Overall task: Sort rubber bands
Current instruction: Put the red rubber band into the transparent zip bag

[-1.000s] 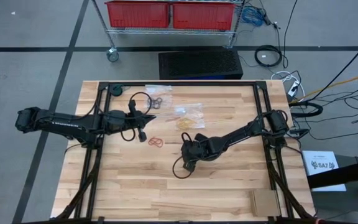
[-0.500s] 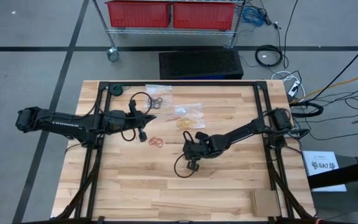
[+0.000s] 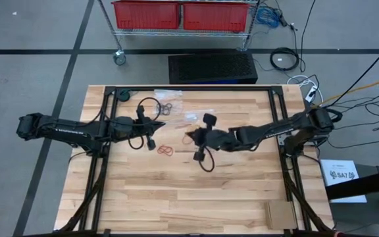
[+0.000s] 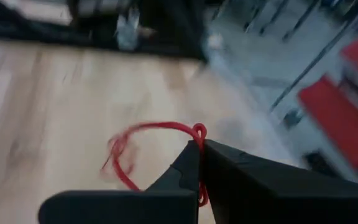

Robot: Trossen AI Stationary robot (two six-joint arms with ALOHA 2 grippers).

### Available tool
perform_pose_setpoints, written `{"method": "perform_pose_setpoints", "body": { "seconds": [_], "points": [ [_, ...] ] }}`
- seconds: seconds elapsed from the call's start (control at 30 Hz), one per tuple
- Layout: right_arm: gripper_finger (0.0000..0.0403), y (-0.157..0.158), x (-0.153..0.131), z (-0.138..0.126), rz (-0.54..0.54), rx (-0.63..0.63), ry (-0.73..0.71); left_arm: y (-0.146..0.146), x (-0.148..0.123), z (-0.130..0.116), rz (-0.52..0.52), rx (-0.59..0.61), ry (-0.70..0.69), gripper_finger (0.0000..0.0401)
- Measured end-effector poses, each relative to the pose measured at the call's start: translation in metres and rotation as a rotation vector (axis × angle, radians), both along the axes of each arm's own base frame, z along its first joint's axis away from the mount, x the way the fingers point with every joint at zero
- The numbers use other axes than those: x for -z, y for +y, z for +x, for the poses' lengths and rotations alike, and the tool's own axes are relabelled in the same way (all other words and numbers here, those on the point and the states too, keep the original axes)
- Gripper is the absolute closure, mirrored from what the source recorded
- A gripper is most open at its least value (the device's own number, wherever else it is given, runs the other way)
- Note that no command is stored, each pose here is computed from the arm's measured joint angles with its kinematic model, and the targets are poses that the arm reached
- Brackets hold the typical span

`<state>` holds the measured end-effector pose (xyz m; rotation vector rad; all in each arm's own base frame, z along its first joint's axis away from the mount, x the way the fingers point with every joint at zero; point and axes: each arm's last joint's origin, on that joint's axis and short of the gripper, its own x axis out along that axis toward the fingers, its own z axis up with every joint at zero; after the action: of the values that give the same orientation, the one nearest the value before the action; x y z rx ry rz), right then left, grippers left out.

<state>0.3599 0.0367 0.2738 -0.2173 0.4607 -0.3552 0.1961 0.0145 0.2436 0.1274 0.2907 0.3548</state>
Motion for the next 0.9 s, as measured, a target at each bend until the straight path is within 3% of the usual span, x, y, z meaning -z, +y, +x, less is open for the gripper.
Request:
{"method": "perform_pose_setpoints", "body": {
  "seconds": [0.13, 0.43, 0.6, 0.9],
  "points": [
    [0.0403, -0.012, -0.017, 0.011, -0.078, 0.001, -0.069, 0.0, 0.0, 0.0, -0.001, 0.003, -0.001, 0.0401],
    [0.0403, -0.033, -0.021, 0.043, -0.231, 0.007, -0.048, 0.0, 0.0, 0.0, -0.004, 0.014, 0.0, 0.0401],
    [0.0403, -0.035, -0.007, 0.056, -0.256, 0.0, 0.002, 0.0, 0.0, 0.0, -0.005, 0.017, 0.001, 0.0401],
    [0.0403, -0.036, 0.008, 0.055, -0.223, 0.007, 0.097, -0.001, 0.001, 0.0, -0.005, 0.019, 0.005, 0.0401]
  ]
}}
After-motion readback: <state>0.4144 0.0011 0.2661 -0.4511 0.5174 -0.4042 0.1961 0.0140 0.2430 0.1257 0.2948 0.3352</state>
